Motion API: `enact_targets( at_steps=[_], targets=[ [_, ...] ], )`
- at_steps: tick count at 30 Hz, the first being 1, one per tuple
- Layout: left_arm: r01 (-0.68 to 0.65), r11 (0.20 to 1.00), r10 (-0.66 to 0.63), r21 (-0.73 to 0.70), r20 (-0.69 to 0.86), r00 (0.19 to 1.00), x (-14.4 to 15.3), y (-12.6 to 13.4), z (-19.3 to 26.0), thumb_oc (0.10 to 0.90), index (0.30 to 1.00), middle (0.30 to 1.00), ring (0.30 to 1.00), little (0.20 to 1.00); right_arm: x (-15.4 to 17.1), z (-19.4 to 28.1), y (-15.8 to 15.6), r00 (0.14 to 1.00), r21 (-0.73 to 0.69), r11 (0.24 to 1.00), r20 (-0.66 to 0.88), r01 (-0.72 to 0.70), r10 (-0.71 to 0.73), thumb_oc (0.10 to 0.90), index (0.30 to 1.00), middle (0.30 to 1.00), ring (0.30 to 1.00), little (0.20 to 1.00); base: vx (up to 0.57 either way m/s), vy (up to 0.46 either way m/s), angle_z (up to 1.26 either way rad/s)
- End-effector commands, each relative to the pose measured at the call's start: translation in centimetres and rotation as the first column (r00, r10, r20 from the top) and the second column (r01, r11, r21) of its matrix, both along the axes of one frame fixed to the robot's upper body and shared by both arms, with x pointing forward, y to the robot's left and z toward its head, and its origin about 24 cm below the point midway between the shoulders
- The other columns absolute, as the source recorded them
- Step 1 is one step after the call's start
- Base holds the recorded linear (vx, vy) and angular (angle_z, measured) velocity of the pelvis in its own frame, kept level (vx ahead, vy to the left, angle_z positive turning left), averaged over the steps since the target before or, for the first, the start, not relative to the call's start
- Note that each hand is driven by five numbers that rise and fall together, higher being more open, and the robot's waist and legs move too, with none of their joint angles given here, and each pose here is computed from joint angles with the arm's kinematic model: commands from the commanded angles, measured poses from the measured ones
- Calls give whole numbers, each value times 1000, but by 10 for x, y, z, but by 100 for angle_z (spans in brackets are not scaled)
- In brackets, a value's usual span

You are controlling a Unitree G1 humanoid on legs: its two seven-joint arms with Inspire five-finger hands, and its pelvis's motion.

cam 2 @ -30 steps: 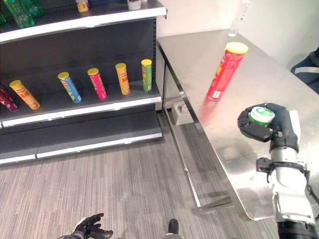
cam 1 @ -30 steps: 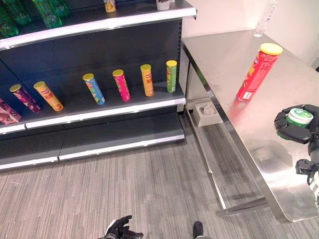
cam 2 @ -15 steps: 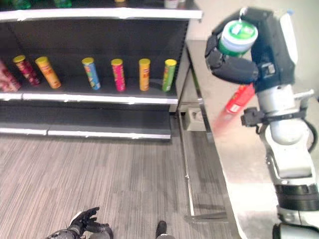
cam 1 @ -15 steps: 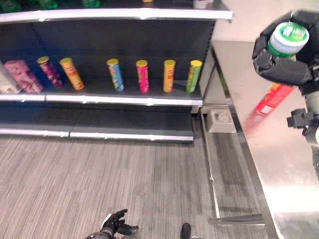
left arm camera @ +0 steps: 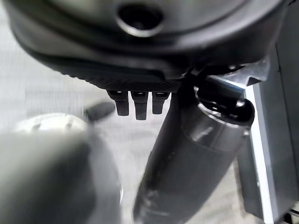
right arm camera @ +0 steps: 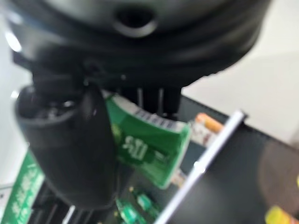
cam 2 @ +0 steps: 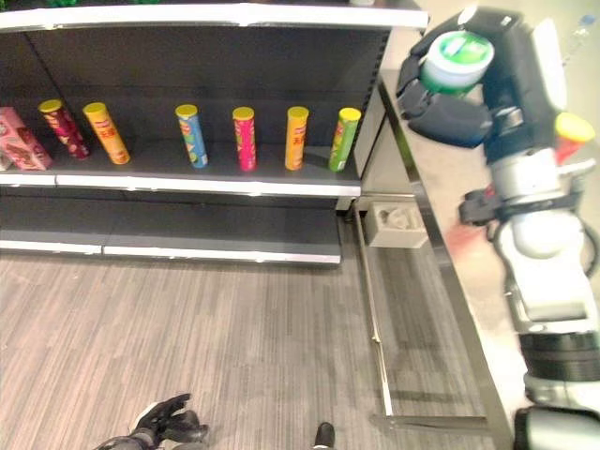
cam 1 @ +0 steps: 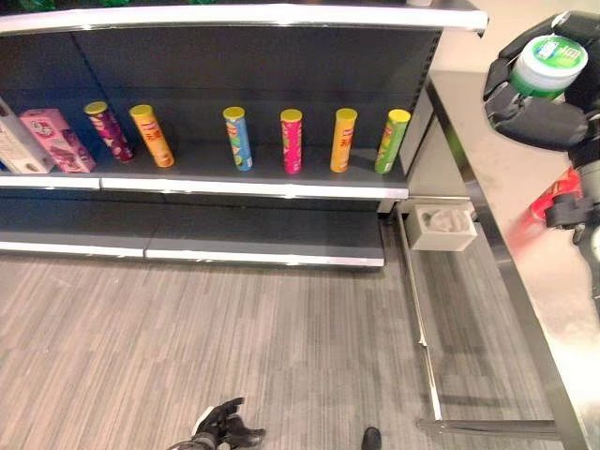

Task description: Put the goods on the table back onto the shelves and tidy them up.

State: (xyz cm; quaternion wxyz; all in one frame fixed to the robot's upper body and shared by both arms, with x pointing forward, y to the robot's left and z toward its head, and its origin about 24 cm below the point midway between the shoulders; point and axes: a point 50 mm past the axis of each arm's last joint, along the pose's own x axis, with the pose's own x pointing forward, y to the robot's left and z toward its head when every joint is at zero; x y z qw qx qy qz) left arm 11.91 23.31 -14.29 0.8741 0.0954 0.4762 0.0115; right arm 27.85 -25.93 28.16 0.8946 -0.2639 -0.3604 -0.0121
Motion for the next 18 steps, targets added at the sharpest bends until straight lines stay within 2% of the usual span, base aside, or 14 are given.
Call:
enact_targets(
  at_steps=[1, 9, 14, 18],
  targets=[
    [44, 997, -49, 56, 98, 994, 22, 10, 13, 800, 900, 900, 900, 900, -22, 62, 13, 958, -46, 998, 285, -30, 42, 400, 300, 300, 300, 300, 201, 326, 2],
    [16, 998, -24, 55, 142, 990, 31, 15, 20, 800, 900, 900, 900, 900, -19, 75, 22, 949, -63, 997, 309, -46, 63, 400, 300, 300, 300, 300, 165, 212, 1],
    [44, 999, -48, 29, 149, 988, 36, 7, 20, 800, 900, 900, 900, 900, -22, 80, 16, 949, -72, 997, 312, -34, 55, 400, 300, 300, 300, 300, 179, 34, -18],
    [78, 997, -79, 8, 144, 986, 37, -2, 18, 800, 900, 900, 900, 900, -30, 83, 7, 943, -75, 997, 331, 11, 15, 400, 300, 300, 300, 300, 301, -19, 43]
  ],
)
